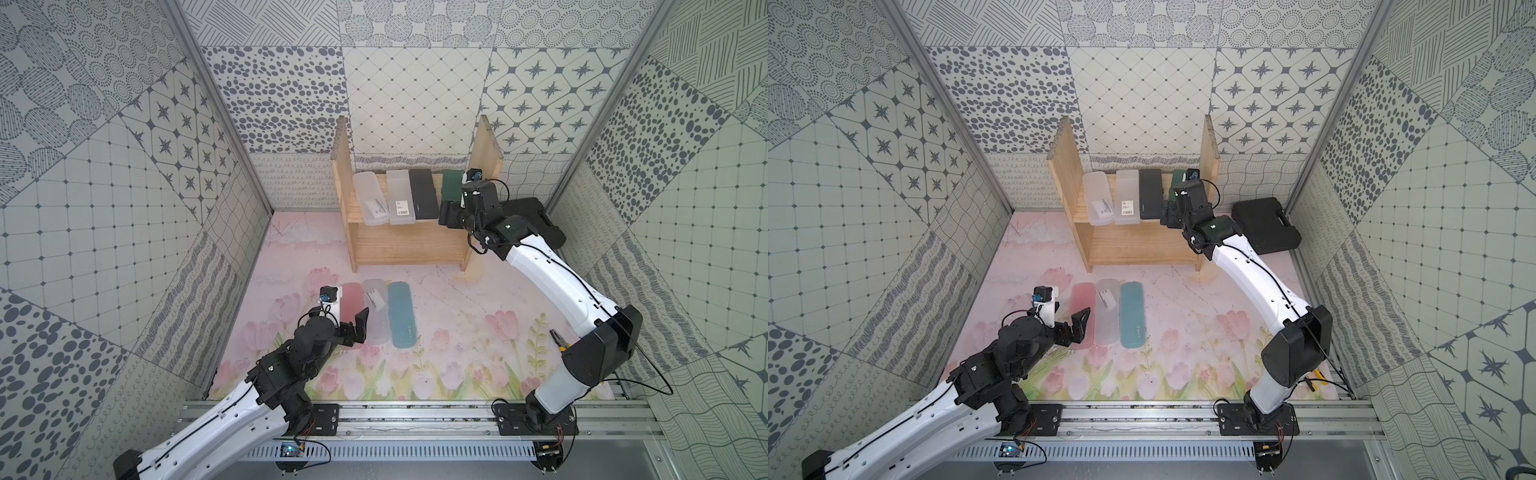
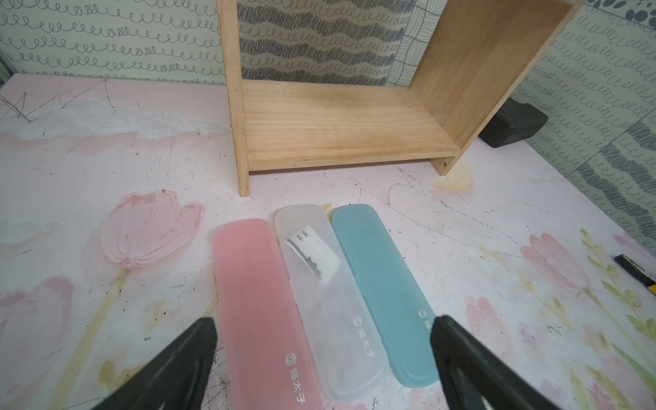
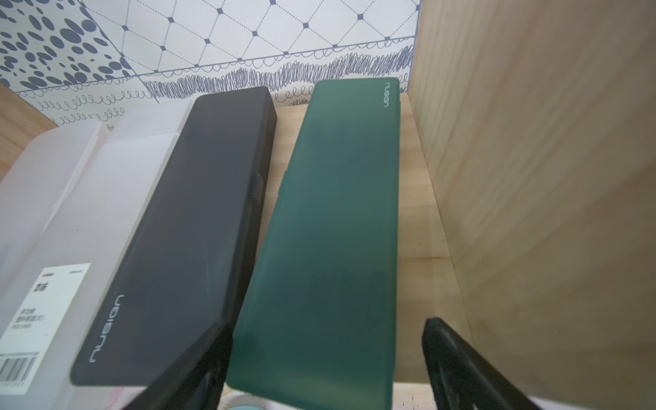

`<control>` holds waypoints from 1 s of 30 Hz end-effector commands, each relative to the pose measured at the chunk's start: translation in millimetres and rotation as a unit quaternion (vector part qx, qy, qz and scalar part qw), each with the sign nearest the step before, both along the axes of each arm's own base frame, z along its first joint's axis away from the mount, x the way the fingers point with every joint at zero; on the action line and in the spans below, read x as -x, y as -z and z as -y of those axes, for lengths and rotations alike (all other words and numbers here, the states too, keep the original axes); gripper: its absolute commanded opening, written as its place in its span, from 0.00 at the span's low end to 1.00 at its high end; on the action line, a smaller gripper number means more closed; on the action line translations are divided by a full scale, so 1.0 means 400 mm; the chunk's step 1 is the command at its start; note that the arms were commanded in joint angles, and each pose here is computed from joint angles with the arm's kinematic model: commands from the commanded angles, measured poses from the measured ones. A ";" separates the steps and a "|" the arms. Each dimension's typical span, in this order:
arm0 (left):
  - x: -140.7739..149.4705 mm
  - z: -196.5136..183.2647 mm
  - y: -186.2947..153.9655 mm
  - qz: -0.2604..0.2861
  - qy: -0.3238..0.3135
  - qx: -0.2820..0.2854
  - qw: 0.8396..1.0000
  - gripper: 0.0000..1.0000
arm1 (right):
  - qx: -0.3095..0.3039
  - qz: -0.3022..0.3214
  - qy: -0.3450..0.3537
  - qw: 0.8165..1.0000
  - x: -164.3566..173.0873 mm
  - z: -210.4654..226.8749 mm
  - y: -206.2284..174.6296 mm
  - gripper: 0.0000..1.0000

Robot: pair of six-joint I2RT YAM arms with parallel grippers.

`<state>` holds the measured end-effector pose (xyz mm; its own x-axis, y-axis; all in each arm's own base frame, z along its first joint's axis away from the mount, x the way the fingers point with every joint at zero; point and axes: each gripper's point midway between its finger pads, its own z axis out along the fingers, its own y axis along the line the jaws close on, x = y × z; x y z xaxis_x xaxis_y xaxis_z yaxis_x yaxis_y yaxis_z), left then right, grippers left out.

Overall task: Remove the pencil cases from the shelf
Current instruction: Pick up the pencil case from the shelf.

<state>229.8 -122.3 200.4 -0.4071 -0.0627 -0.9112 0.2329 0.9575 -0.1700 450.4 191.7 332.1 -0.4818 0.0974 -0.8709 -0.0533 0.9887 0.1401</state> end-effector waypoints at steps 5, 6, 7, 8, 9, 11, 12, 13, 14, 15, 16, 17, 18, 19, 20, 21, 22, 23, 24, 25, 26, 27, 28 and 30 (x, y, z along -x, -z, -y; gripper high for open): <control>-0.009 0.004 -0.025 0.020 0.000 0.004 1.000 0.99 | -0.008 0.003 -0.006 1.000 -0.012 -0.012 -0.013 0.89; -0.009 0.005 -0.026 0.020 0.000 0.004 1.000 0.99 | -0.007 0.003 -0.006 1.000 -0.013 -0.012 -0.012 0.90; -0.009 0.005 -0.024 0.020 0.000 0.003 1.000 0.99 | -0.006 0.002 -0.006 1.000 -0.015 -0.012 -0.010 0.90; -0.009 0.004 -0.025 0.020 0.000 0.004 1.000 0.99 | -0.004 0.000 -0.004 1.000 -0.017 -0.012 -0.006 0.89; -0.009 0.005 -0.025 0.020 0.000 0.004 1.000 0.99 | -0.002 -0.001 -0.003 1.000 -0.017 -0.011 -0.006 0.89; -0.010 0.004 -0.025 0.020 0.000 0.003 1.000 0.99 | 0.003 -0.004 0.004 1.000 -0.020 -0.005 -0.001 0.89; -0.010 0.003 -0.025 0.020 0.000 0.003 1.000 0.99 | 0.007 -0.006 0.007 1.000 -0.020 -0.002 0.002 0.89; -0.009 0.004 -0.024 0.019 0.000 0.003 1.000 0.99 | 0.011 -0.009 0.011 1.000 -0.020 0.003 0.006 0.89; -0.009 0.004 -0.024 0.020 0.000 0.003 1.000 0.99 | 0.017 -0.011 0.018 1.000 -0.019 0.010 0.009 0.89; -0.009 0.004 -0.024 0.020 0.000 0.004 1.000 0.99 | 0.020 -0.011 0.023 0.999 -0.018 0.016 0.009 0.89; -0.009 0.005 -0.025 0.020 0.000 0.004 1.000 0.99 | 0.023 -0.010 0.025 0.999 -0.017 0.020 0.011 0.89; -0.009 0.005 -0.024 0.019 0.001 0.004 1.000 0.99 | 0.024 -0.009 0.027 0.999 -0.014 0.024 0.008 0.89; -0.009 0.005 -0.024 0.019 0.001 0.004 1.000 0.99 | 0.024 -0.009 0.028 0.999 -0.012 0.025 0.008 0.89; -0.010 0.005 -0.024 0.019 0.001 0.004 1.000 0.99 | 0.024 -0.009 0.027 0.999 -0.011 0.025 0.007 0.89; -0.009 0.006 -0.023 0.019 0.001 0.003 1.000 0.99 | 0.025 -0.007 0.026 0.999 -0.011 0.025 0.003 0.89; -0.009 0.005 -0.023 0.019 0.001 0.004 1.000 0.99 | 0.026 -0.007 0.026 0.999 -0.013 0.025 0.003 0.89; -0.009 0.006 -0.024 0.019 0.002 0.004 1.000 0.99 | 0.027 -0.006 0.026 0.999 -0.014 0.025 0.002 0.89; -0.009 0.006 -0.024 0.019 0.002 0.004 1.000 0.99 | 0.027 -0.005 0.024 0.999 -0.016 0.023 0.000 0.89; -0.009 0.006 -0.024 0.019 0.001 0.004 1.000 0.99 | 0.028 -0.005 0.022 0.999 -0.018 0.020 0.000 0.89; -0.009 0.005 -0.024 0.019 0.001 0.004 1.000 0.99 | 0.028 -0.005 0.020 0.999 -0.022 0.017 -0.002 0.89; -0.009 0.006 -0.023 0.019 0.002 0.003 1.000 0.99 | 0.029 -0.004 0.020 0.999 -0.025 0.015 -0.002 0.89; -0.009 0.006 -0.024 0.019 0.001 0.003 1.000 0.99 | 0.031 -0.004 0.019 0.999 -0.029 0.014 -0.001 0.89; -0.009 0.005 -0.023 0.018 0.001 0.002 1.000 0.99 | 0.034 -0.004 0.020 0.999 -0.033 0.013 0.000 0.89; -0.009 0.006 -0.025 0.019 0.002 0.004 1.000 0.99 | 0.039 -0.004 0.023 0.999 -0.042 0.013 0.004 0.89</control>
<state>230.1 -122.6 199.3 -0.4101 -0.0599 -0.9101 0.2324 0.9581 -0.1677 458.5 187.5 322.2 -0.5127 0.0575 -0.8567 -0.0160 0.9969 0.0765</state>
